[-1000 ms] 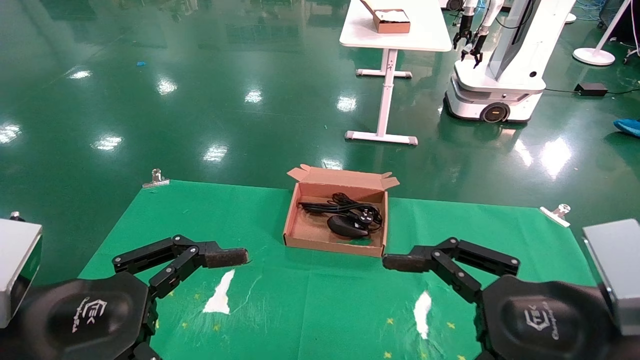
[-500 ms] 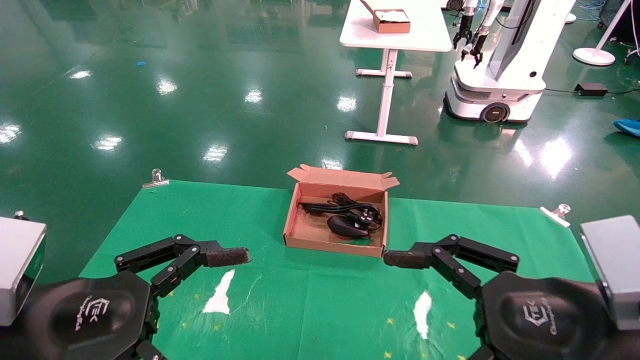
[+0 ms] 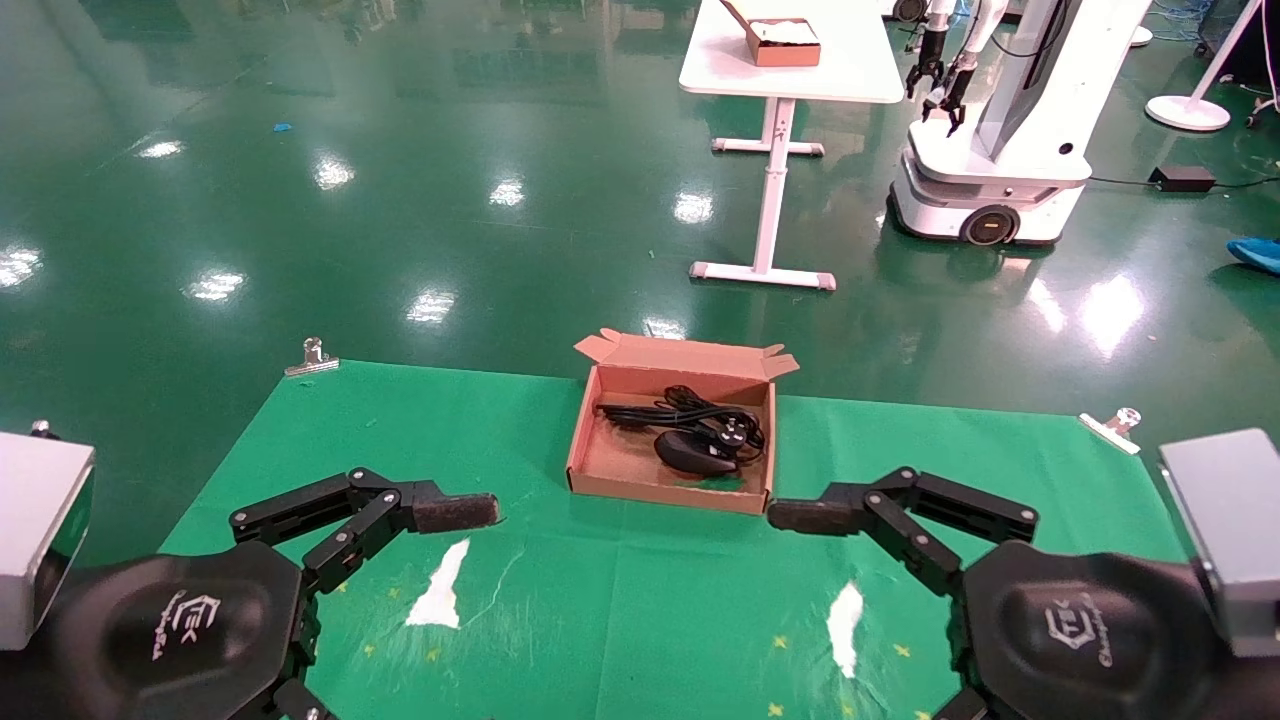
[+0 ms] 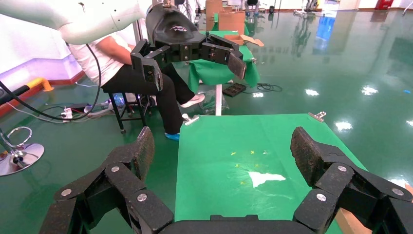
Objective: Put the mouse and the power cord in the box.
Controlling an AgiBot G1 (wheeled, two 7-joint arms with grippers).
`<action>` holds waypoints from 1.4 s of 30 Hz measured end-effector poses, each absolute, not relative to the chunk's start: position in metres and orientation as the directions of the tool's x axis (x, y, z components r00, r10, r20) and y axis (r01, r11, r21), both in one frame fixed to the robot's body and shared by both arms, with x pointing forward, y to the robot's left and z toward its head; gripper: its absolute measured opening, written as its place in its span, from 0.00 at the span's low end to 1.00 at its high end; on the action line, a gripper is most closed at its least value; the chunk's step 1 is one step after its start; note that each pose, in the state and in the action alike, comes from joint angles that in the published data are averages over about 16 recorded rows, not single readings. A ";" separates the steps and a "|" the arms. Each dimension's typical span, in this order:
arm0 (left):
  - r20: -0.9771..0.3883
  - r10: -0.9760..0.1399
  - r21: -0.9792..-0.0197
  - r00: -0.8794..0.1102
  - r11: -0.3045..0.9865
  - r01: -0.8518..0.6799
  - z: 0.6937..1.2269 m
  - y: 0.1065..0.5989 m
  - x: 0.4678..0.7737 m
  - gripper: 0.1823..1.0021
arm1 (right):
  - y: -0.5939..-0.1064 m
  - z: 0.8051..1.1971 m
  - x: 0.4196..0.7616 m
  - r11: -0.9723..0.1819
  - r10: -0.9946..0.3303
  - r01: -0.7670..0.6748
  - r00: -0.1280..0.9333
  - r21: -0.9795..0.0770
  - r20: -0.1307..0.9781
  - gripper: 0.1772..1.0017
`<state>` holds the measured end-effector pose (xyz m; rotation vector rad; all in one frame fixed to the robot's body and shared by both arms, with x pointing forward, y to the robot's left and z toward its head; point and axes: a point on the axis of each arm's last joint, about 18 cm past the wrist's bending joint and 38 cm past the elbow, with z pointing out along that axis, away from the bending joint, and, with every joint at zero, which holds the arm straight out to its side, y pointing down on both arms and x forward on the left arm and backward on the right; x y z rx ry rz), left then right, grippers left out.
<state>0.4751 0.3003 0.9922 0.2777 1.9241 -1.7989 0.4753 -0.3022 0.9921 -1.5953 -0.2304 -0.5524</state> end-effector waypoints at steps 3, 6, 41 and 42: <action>-0.478 -0.178 -0.878 -0.860 0.112 0.465 0.992 0.300 0.475 1.00 | -0.302 0.992 0.475 -0.112 -0.178 0.465 0.860 -0.878 0.478 1.00; -0.478 -0.178 -0.878 -0.860 0.112 0.465 0.992 0.300 0.475 1.00 | -0.302 0.992 0.475 -0.112 -0.178 0.465 0.860 -0.878 0.478 1.00; -0.477 -0.178 -0.879 -0.860 0.112 0.464 0.992 0.300 0.475 1.00 | -0.302 0.992 0.476 -0.113 -0.179 0.465 0.860 -0.878 0.478 1.00; -0.477 -0.178 -0.879 -0.860 0.112 0.464 0.992 0.300 0.475 1.00 | -0.302 0.992 0.476 -0.113 -0.179 0.465 0.860 -0.878 0.478 1.00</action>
